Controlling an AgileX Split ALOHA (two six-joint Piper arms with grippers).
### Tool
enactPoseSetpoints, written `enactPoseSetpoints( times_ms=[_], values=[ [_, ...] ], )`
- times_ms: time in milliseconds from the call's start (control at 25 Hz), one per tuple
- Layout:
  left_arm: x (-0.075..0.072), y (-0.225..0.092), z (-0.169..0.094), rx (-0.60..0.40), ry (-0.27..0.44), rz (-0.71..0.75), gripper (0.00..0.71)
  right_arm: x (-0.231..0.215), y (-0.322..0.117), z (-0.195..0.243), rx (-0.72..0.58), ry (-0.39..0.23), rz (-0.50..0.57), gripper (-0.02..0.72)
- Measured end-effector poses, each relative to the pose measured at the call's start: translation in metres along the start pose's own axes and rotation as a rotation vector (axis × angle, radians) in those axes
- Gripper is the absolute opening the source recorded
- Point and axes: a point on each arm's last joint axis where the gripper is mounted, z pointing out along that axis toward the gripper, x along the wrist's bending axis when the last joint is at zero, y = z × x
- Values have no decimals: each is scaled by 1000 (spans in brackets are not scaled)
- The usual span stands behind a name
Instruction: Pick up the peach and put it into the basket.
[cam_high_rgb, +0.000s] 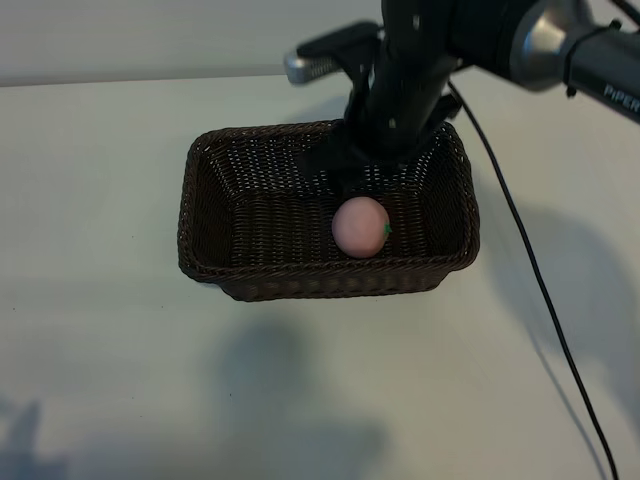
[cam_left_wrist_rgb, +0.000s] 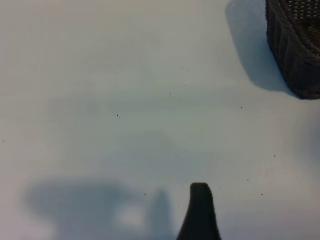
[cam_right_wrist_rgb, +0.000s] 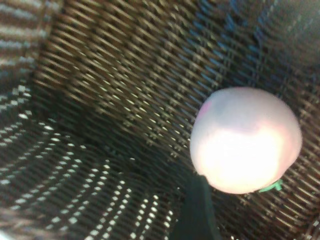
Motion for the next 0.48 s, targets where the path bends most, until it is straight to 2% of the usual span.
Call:
enactPoseSetpoints(
  times_ms=[120, 240, 480],
  values=[
    [0, 0, 0, 0, 0, 0, 584, -1, 11, -27, -24, -47, -16, 562],
    [0, 0, 0, 0, 0, -1, 584, -13, 25, -54, -106, -92, -3, 560],
    [0, 0, 0, 0, 0, -2, 584, -81, 30, -78, -168, -152, 135, 560]
  ],
)
